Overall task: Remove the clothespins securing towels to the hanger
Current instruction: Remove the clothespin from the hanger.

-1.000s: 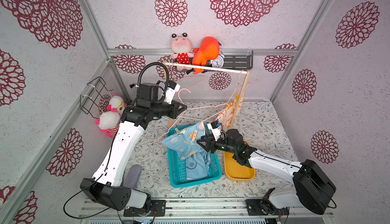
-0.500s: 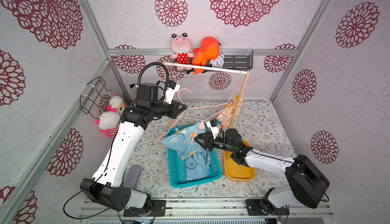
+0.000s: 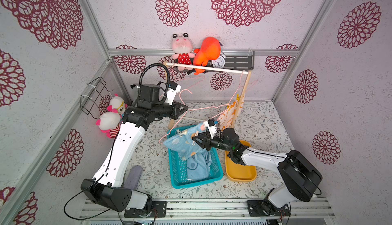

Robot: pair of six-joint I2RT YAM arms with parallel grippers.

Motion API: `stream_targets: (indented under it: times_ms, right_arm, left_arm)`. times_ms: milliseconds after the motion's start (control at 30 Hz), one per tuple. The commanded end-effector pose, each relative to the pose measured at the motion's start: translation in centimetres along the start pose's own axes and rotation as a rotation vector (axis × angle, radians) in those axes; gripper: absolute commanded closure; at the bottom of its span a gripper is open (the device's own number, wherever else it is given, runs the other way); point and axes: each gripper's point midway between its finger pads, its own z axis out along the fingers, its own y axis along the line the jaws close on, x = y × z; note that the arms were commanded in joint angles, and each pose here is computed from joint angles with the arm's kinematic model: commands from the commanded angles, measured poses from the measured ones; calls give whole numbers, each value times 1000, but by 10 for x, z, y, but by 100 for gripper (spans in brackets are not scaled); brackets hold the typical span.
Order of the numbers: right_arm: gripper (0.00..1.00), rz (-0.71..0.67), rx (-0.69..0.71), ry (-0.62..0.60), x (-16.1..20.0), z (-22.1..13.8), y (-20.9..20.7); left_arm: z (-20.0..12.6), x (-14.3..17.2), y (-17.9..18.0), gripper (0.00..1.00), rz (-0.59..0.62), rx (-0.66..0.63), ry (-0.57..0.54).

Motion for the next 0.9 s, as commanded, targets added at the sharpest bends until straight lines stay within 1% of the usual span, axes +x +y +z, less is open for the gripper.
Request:
stream_targets:
  times_ms: [0,500,600,800,867]
  right_arm:
    - [60,-18,-57,-46,-17,2,17]
    - [67,-4,-54,-27,-6,-1,16]
    - [73,-2,-52,-26,-5,-1,16]
    - [90,-8,-51,-25,-8,-4,18]
    - [93,-11,-46,-20,-7,-5,19]
  left_arm:
    - [-7,-12,-9,100,30,24,-49]
    - [-9,-12,-9,100,36,19,-51]
    - [-8,-12,-8,100,35,19,-51]
    - [-9,-12,-6,100,37,12,-53]
    - [-9,-11,-5,100,36,6,-49]
